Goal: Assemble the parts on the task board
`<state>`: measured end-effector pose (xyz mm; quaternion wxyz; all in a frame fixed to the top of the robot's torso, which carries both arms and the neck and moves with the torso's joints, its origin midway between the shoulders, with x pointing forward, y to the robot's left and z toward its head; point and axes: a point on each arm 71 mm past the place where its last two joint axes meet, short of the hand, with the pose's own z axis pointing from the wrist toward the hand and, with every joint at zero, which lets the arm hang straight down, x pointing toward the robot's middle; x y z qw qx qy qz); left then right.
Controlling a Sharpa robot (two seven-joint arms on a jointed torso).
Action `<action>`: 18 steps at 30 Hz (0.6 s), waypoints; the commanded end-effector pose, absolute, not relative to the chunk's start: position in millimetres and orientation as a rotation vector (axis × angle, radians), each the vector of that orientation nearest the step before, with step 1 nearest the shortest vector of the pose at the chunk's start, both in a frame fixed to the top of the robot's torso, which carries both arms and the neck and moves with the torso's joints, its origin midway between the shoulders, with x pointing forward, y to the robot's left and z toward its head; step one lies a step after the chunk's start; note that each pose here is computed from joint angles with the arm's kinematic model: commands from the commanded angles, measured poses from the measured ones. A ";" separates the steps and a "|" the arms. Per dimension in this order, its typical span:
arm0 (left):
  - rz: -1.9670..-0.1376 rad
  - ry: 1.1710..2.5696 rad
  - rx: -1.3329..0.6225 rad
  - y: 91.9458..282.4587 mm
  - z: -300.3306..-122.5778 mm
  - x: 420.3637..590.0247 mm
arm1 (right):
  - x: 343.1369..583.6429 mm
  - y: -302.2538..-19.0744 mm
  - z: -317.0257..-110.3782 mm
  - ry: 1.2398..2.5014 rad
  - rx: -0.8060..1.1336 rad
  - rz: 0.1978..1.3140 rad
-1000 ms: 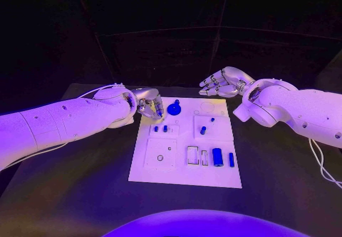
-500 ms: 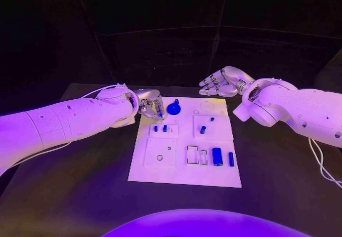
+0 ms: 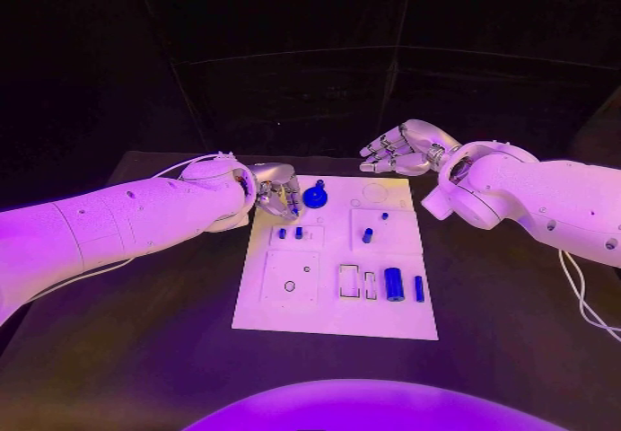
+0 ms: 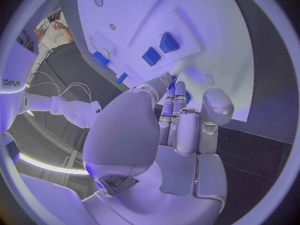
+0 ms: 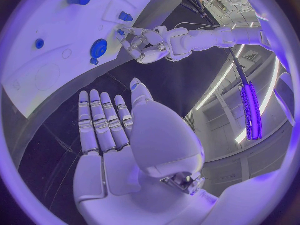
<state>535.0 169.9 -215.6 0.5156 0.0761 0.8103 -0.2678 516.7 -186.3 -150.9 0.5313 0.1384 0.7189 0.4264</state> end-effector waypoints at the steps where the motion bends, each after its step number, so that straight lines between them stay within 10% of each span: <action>1: -0.609 1.971 0.197 169.8 -217.1 535.3 | 516.5 -184.4 -149.3 1.714 0.318 1.029; 18: -0.580 2.003 0.216 167.1 -219.5 534.9 | 516.5 -184.1 -149.3 1.715 0.317 1.030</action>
